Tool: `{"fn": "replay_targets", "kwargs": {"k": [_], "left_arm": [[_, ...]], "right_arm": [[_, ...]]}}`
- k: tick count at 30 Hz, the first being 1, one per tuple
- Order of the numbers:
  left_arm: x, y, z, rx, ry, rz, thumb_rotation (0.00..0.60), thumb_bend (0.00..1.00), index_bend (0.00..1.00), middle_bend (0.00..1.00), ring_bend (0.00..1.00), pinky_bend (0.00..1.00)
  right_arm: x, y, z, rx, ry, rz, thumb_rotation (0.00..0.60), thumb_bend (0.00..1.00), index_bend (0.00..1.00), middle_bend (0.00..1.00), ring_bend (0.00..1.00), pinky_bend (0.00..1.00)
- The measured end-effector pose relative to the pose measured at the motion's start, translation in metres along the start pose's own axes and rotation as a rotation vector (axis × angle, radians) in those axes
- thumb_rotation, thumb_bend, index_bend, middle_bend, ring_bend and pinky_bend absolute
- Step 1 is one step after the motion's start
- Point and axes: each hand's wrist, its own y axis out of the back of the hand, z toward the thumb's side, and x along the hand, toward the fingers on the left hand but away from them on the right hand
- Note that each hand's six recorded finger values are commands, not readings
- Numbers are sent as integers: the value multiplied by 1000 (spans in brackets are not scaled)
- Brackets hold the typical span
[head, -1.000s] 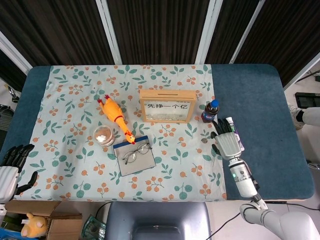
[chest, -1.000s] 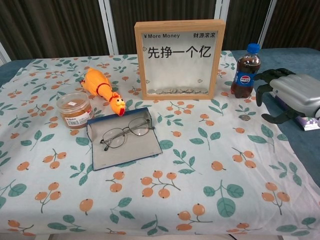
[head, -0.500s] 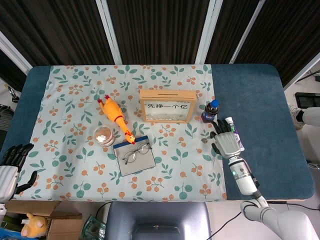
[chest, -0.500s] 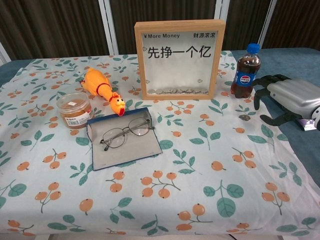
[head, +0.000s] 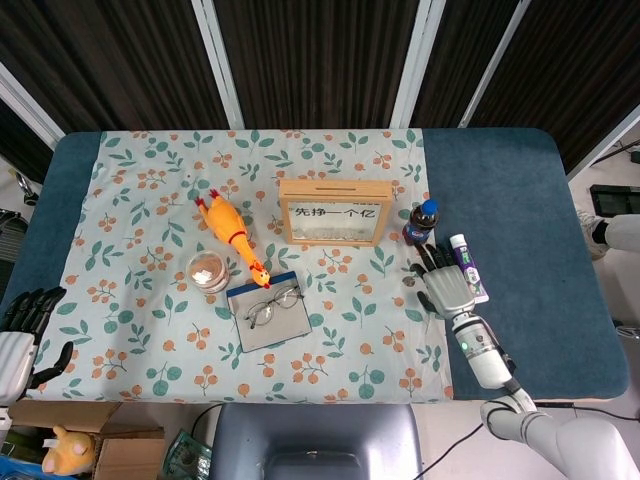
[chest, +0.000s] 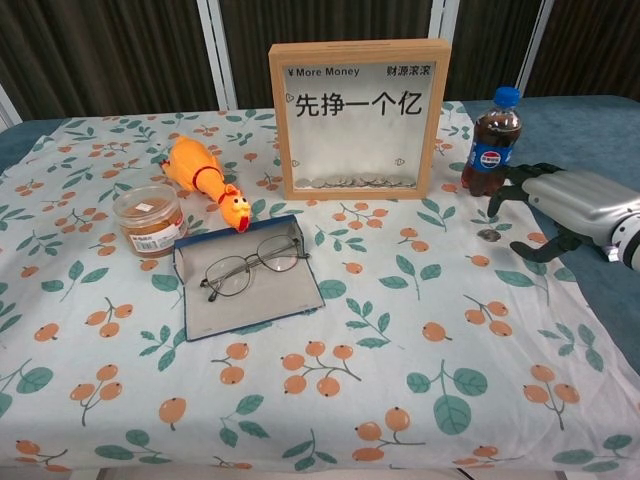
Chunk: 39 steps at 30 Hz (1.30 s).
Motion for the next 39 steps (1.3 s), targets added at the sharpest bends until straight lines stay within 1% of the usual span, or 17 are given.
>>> {"fn": "replay_targets", "kwargs": {"k": [5, 15, 39], "left_arm": [[0, -1, 0, 1, -1, -3, 600, 445, 0, 84, 12, 16], [1, 0, 0, 0, 2, -1, 600, 446, 0, 83, 12, 16], [1, 1, -1, 0, 3, 0, 600, 445, 0, 84, 12, 17]], "right_arm": [[2, 0, 1, 15, 9, 1, 600, 551, 518, 121, 0, 0], [-3, -1, 3, 26, 2, 10, 600, 551, 506, 121, 0, 0], [-9, -2, 7, 46, 6, 31, 600, 551, 528, 121, 0, 0]]}}
